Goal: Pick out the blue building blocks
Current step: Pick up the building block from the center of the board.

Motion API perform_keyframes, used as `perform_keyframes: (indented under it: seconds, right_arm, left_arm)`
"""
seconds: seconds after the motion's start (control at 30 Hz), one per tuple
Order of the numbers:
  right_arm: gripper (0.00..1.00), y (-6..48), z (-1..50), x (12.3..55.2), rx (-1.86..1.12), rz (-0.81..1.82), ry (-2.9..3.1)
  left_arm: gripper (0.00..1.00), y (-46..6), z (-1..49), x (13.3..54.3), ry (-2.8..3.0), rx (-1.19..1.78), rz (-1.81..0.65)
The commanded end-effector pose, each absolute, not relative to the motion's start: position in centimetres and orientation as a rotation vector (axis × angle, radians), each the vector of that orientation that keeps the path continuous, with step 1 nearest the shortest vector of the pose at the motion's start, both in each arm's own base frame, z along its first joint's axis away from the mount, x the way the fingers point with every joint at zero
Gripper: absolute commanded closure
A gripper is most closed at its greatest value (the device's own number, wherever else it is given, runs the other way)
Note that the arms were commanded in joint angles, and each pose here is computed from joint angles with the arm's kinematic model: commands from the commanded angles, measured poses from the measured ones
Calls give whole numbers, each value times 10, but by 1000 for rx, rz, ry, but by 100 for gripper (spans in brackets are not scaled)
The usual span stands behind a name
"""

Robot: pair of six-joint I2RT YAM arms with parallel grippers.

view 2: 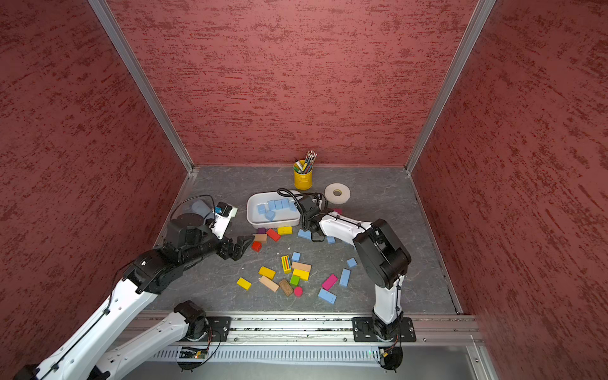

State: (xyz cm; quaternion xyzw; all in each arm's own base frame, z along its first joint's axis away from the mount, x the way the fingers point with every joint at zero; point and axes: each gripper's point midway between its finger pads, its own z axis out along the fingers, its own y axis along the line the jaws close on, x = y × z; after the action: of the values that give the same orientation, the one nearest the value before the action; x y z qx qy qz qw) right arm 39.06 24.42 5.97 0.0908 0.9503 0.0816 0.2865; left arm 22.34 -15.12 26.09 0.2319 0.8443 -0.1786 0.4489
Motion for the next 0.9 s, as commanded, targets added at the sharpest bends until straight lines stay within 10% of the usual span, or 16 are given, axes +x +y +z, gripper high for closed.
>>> perform_keyframes:
  seconds: [0.0,0.87]
  right_arm:
    - [40,239,59,394,245,125,2524]
    - [57,237,40,391,220,25,2544]
  left_arm:
    - [0,-152,262,225,2067,576,-437]
    - [0,-152,259,227,2080,577,-440]
